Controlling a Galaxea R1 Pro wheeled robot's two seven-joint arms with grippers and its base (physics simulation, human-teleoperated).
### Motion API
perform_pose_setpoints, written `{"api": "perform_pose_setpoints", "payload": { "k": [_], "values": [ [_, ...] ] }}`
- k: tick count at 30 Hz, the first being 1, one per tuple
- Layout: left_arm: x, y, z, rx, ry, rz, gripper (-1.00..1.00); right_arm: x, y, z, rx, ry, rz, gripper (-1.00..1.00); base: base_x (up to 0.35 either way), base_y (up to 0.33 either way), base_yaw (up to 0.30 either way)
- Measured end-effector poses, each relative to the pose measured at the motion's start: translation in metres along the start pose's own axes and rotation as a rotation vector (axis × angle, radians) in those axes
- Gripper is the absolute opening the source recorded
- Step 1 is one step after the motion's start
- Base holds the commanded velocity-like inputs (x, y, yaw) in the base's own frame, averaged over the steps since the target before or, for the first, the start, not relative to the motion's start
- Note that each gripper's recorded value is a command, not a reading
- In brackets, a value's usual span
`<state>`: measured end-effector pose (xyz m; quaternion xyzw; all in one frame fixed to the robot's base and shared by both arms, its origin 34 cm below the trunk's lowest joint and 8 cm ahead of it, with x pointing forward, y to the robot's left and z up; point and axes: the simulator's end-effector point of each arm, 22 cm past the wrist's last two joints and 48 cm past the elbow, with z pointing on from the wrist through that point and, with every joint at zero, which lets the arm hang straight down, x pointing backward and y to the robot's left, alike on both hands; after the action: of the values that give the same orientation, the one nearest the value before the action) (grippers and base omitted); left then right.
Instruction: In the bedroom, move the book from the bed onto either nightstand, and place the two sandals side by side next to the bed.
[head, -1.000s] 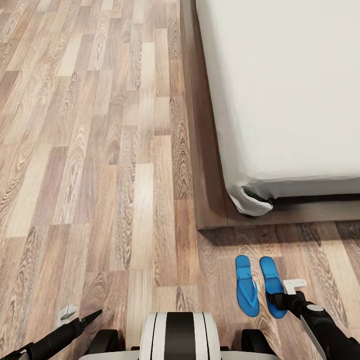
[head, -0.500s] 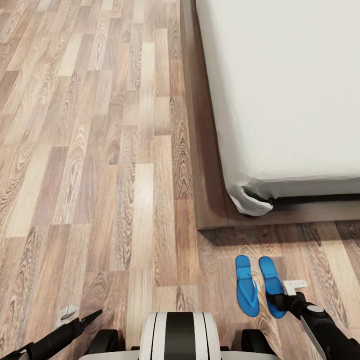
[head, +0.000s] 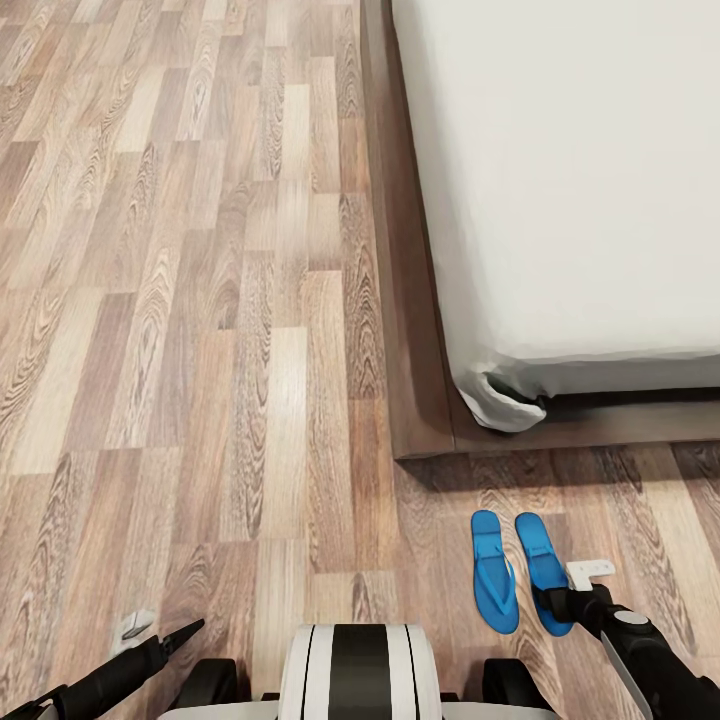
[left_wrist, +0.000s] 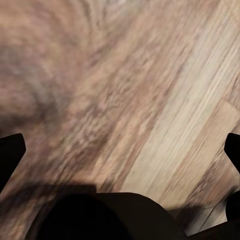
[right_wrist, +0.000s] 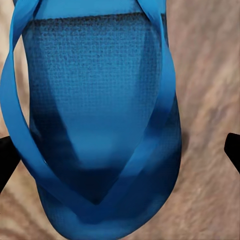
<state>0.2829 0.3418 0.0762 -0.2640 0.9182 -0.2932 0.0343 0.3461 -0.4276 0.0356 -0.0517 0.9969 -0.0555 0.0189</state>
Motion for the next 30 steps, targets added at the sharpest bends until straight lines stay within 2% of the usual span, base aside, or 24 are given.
{"api": "perform_pose_setpoints", "payload": {
  "k": [7, 30],
  "values": [
    [0.000, 0.000, 0.000, 0.000, 0.000, 0.000, 1.00, 0.000, 0.000, 0.000, 0.000, 0.000, 0.000, 1.00, 0.000, 0.000, 0.000],
    [-0.030, -0.030, -0.010, 0.047, -0.064, 0.047, 1.00, -0.048, -0.008, -0.029, 0.005, -0.104, 0.009, 1.00, 0.000, 0.000, 0.000]
  ]
}}
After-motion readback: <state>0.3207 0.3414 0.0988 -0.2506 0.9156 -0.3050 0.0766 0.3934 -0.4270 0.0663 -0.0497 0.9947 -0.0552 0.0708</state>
